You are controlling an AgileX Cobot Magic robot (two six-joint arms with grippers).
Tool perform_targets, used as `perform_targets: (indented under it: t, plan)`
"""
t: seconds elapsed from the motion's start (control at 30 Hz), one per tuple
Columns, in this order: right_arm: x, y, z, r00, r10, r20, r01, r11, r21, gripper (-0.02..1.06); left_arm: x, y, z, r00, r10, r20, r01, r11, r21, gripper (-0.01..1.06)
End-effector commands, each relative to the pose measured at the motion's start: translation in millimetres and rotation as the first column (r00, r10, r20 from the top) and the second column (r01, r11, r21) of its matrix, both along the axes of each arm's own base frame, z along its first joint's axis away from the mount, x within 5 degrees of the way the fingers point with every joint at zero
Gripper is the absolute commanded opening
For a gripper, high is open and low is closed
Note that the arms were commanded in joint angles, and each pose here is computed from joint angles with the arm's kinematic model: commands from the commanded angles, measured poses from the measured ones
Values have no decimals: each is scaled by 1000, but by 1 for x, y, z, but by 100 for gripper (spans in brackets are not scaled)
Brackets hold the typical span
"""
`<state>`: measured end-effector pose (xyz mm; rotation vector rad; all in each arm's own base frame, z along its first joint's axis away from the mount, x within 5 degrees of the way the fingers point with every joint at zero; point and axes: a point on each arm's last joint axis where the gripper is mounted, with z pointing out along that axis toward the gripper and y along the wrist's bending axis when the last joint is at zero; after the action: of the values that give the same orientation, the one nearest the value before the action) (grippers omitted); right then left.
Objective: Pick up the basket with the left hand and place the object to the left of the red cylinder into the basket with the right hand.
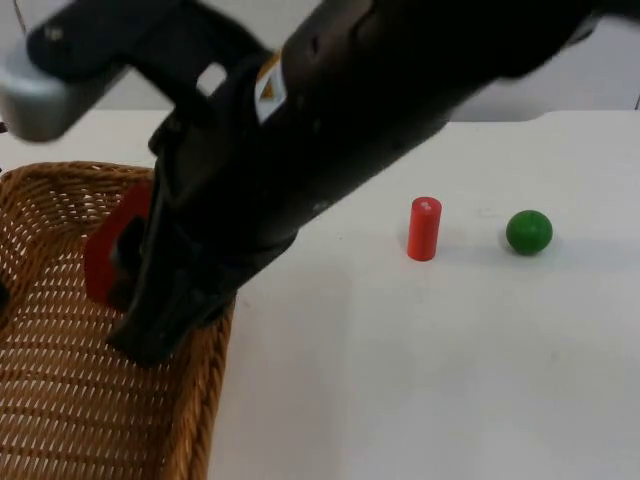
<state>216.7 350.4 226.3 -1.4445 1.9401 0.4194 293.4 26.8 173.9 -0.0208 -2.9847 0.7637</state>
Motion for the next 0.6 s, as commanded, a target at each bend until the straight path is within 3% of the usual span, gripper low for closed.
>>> perform_targets:
  t: [0.0, 0.13, 0.27, 0.37, 0.5, 0.53, 0.57]
  plan:
    - [4, 7, -9, 999, -2, 38, 1, 999, 35, 0, 0, -2, 4, 1000, 13, -2, -13, 999, -33, 0]
    - [9, 14, -22, 999, -24, 43, 22, 998, 67, 0, 0, -2, 4, 1000, 13, -2, -13, 999, -33, 0]
    - [11, 17, -37, 999, -30, 22, 29, 999, 45, 1, 0, -2, 4, 1000, 12, -4, -12, 999, -34, 0]
    - [11, 18, -43, 999, -33, 15, 32, 999, 38, 9, 0, -2, 4, 1000, 16, -2, -16, 999, -38, 0]
    - [12, 19, -47, 999, -43, 9, 42, 998, 47, 48, 1, -4, 5, 1000, 10, 7, -9, 998, -63, 0]
    - [12, 19, -47, 999, -43, 9, 42, 998, 47, 48, 1, -4, 5, 1000, 10, 7, -9, 998, -63, 0]
    - [12, 19, -46, 999, -45, 10, 44, 998, 51, 62, 1, -5, 6, 1000, 8, 8, -8, 997, -71, 0]
